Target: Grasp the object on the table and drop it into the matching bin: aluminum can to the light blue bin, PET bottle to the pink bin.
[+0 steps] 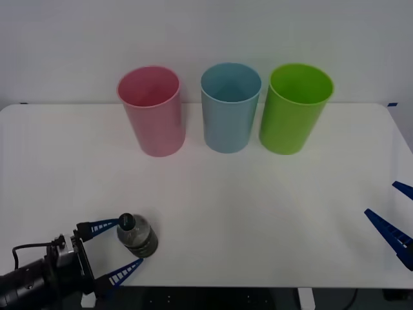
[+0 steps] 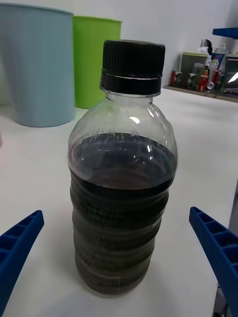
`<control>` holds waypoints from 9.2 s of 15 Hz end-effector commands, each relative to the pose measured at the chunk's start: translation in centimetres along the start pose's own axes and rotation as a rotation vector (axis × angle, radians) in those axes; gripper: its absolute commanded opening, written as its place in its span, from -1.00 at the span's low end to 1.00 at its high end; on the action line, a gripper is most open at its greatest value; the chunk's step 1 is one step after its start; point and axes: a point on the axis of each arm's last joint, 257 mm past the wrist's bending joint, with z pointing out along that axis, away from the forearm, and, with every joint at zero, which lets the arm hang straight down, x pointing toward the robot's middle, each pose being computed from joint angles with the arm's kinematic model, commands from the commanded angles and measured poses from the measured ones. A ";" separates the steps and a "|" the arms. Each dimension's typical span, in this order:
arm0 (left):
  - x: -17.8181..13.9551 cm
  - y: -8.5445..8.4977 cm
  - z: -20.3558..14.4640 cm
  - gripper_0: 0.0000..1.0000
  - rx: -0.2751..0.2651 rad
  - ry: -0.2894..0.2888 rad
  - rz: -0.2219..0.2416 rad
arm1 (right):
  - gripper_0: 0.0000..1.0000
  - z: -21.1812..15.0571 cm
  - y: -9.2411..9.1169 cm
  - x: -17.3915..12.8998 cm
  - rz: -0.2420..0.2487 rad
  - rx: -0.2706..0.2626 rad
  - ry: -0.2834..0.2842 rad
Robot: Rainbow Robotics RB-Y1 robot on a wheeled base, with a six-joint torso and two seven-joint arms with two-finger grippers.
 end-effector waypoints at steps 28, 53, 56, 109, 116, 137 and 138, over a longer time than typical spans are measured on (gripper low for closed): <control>-1.4 2.7 2.5 -1.00 -0.045 -0.056 -0.004 | 1.00 0.0 0.0 0.0 0.000 0.000 0.000; -24.8 18.7 -4.7 -1.00 -0.374 -0.460 -0.261 | 1.00 0.0 0.0 0.0 0.000 0.000 0.000; -27.9 19.7 -3.2 -1.00 -0.343 -0.463 -0.220 | 1.00 0.0 0.0 0.0 0.000 0.000 0.000; -30.0 22.7 5.4 1.00 -0.200 -0.266 -0.079 | 1.00 0.0 0.0 0.0 0.000 0.000 0.000; -26.1 21.6 -3.4 1.00 -0.242 -0.243 -0.086 | 1.00 0.0 0.0 0.0 0.000 0.000 0.000; -12.6 13.1 -19.4 1.00 -0.330 0.028 -0.017 | 1.00 0.0 0.0 0.0 0.000 0.000 0.000; -12.3 12.7 -19.2 1.00 -0.320 0.028 -0.022 | 1.00 0.0 0.0 0.0 0.000 0.000 0.000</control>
